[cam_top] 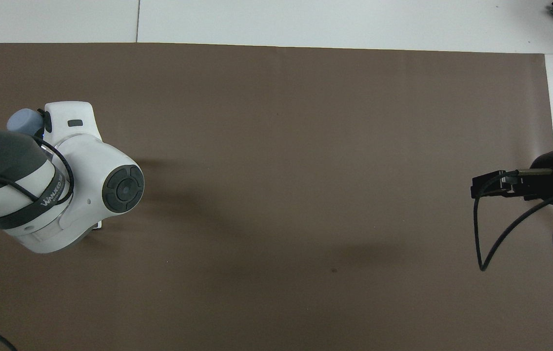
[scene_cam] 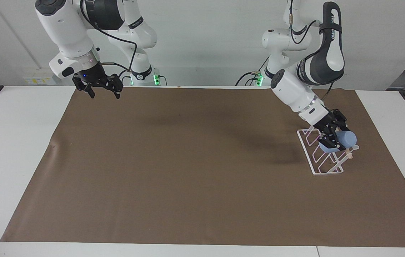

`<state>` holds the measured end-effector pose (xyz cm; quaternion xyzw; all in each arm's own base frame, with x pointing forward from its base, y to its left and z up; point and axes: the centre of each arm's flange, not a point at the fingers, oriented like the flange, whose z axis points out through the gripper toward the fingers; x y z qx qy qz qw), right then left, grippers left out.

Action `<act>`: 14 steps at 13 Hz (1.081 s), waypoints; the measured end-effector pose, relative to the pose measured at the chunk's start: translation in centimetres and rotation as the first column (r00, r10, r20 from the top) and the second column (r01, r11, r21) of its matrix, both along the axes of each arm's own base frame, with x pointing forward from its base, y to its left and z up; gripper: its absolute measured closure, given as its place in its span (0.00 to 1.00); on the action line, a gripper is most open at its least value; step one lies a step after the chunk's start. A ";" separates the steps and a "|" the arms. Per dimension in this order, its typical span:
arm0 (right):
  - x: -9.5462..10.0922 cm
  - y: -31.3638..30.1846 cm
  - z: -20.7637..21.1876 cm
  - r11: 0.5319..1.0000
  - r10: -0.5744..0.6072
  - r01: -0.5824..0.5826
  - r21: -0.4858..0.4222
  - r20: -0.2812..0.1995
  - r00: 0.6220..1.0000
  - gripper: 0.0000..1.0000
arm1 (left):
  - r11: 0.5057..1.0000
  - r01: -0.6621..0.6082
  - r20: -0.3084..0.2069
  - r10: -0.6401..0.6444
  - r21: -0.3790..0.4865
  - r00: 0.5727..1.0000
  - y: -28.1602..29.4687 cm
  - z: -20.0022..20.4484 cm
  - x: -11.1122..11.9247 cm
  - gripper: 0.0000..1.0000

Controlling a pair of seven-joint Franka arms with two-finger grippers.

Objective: Hang cup on cup holder

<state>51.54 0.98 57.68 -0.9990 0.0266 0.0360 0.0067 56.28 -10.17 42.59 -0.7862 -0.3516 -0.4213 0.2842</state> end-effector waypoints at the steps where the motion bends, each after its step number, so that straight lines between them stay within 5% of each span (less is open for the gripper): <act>1: 0.0 0.1 -0.2 1.000 0.002 -0.002 0.000 -0.004 1.000 0.00 | 1.000 0.000 0.002 0.000 0.003 1.000 0.0 -0.3 -0.1 0.26; 3: -0.2 0.1 -0.6 1.000 0.003 -0.003 0.000 -0.014 1.000 0.00 | 1.000 -0.001 0.004 0.001 0.004 1.000 0.1 -0.4 -0.1 0.25; 6: -0.3 0.0 -0.7 1.000 -0.001 0.001 0.000 -0.014 1.000 0.00 | 1.000 0.011 0.007 -0.011 -0.006 1.000 -0.2 -0.4 -0.1 0.00; 10: -0.3 -0.6 -0.6 1.000 -0.011 0.011 0.000 -0.014 1.000 0.00 | 0.997 -0.003 0.035 0.006 -0.080 0.999 -1.0 1.2 0.9 0.00; 14: -0.6 -0.7 0.2 1.000 -0.014 0.014 0.000 0.004 1.000 0.00 | 0.966 -0.043 -0.038 0.034 -0.254 0.999 -2.1 3.2 2.3 0.00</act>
